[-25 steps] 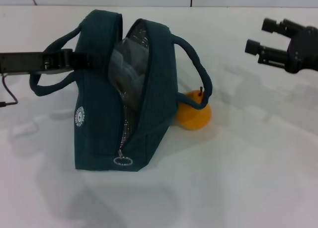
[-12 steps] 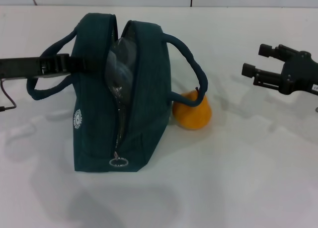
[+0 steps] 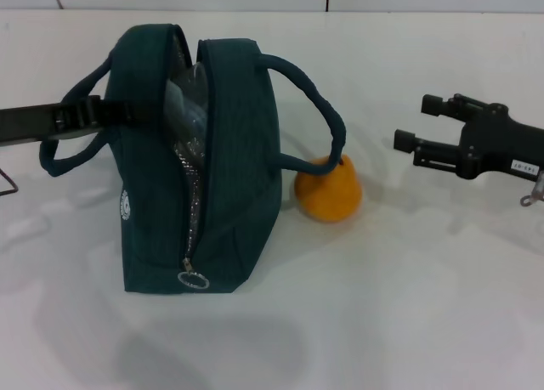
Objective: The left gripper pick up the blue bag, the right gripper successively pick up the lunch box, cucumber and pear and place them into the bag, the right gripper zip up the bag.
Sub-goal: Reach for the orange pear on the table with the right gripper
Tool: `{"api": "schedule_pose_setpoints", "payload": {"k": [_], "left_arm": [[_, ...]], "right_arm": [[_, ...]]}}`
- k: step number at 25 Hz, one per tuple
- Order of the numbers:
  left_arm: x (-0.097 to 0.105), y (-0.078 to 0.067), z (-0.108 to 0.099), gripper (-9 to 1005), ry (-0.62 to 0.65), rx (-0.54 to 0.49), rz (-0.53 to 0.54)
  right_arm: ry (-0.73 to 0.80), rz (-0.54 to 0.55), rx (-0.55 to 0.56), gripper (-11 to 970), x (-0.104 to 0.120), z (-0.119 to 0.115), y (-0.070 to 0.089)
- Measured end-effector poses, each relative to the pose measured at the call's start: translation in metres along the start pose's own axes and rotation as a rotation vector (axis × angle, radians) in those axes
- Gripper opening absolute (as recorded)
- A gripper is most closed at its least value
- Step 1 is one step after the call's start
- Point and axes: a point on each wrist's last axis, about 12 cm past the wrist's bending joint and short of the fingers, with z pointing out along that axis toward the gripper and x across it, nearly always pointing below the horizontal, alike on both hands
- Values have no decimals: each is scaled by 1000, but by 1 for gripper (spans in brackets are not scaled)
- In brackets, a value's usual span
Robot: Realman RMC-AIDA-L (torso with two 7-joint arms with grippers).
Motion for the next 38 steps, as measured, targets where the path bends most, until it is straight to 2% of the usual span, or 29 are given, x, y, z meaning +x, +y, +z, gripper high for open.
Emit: {"api": "schedule_pose_setpoints", "payload": {"k": [12, 26, 38], "left_arm": [[5, 9, -9, 44, -45, -33, -10], [6, 8, -6, 44, -42, -24, -15], [7, 7, -6, 44, -43, -17, -19]], "right_arm": [[26, -61, -62, 799, 2, 15, 10], [84, -128, -123, 797, -1, 43, 19], [108, -187, -132, 755, -2, 59, 24]]}}
